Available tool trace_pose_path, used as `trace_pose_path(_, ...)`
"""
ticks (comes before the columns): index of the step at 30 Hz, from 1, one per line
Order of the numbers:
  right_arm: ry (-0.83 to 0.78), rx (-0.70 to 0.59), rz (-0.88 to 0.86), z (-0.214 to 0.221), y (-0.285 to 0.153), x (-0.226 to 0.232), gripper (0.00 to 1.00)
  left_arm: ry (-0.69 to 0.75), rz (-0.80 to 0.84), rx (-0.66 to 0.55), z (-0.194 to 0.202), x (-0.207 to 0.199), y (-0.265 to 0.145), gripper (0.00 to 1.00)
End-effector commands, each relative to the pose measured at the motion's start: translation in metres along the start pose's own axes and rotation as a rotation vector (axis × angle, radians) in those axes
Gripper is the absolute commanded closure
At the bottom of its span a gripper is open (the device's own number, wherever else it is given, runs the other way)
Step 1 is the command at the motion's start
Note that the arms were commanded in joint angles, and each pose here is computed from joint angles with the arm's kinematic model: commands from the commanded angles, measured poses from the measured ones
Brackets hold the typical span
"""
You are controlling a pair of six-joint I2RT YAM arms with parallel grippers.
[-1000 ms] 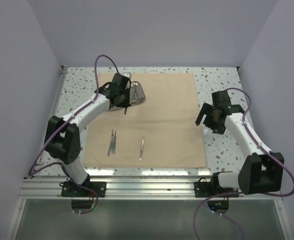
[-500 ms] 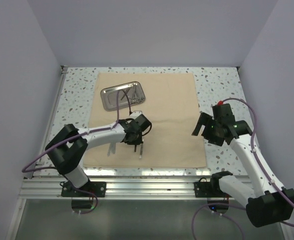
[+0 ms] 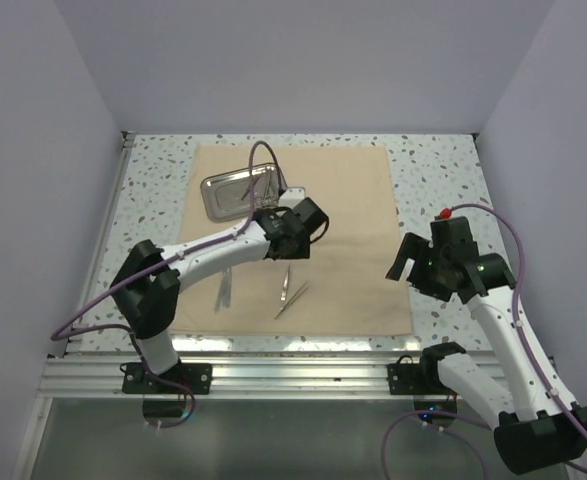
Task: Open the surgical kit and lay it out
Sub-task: Place the medical item in the surgical kit, then pick up the medical item from the container.
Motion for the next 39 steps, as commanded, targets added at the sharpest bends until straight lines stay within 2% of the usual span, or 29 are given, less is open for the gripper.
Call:
trace_pose_path(1,-0.027,-0.037,0.011,-0.007,-0.01,0.001,0.09,-0.01,-0.099,-0.109,-0.061,0.05,-0.017,0.47)
trace_pose_path(5,-0.062,-0.083,0.039,-0.023,-0.016,0.006,0.08,-0.018,-0.147,-0.167,-0.108,0.106,-0.003,0.47)
trace_pose_path(7,-0.065,-0.092,0.048,-0.027,-0.014,0.008,0.08,-0.074,-0.157,-0.208,-0.136,0.133,0.009,0.48)
trace_pose_path(9,-0.07,-0.094,0.064,-0.032,-0.012,0.011,0.08,-0.068,-0.174,-0.187,-0.149,0.15,0.036,0.49)
trace_pose_path(12,-0.083,-0.11,0.079,-0.043,-0.013,0.017,0.08,-0.035,-0.186,-0.177,-0.175,0.16,0.068,0.51)
trace_pose_path(13,-0.085,-0.12,0.085,-0.046,-0.013,0.019,0.08,-0.036,-0.179,-0.22,-0.196,0.16,0.067,0.51)
trace_pose_path(15,-0.088,-0.124,0.09,-0.05,-0.013,0.022,0.08,0.006,-0.177,-0.192,-0.203,0.163,0.094,0.51)
trace_pose_path(17,-0.087,-0.112,0.112,-0.053,-0.007,0.023,0.08,0.02,-0.14,-0.243,-0.229,0.163,0.105,0.52)
trace_pose_path(27,-0.083,-0.066,0.2,-0.055,0.013,0.019,0.08,0.046,-0.027,-0.26,-0.244,0.17,0.175,0.47)
trace_pose_path(33,-0.084,-0.047,0.228,-0.06,0.023,0.023,0.08,0.062,0.039,-0.193,-0.221,0.166,0.208,0.46)
trace_pose_path(39,-0.076,-0.022,0.232,-0.061,0.036,0.027,0.09,0.102,0.079,-0.139,-0.2,0.158,0.221,0.47)
Point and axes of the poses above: each gripper's point midway between its finger pads, its own y axis out along the fingers, its own x axis along the line the jaws close on, z = x × y, the point moved 5 cm from there along -y, back along the fingers, and after that the axes turned 11 degrees about y, right-handed, at the moved point
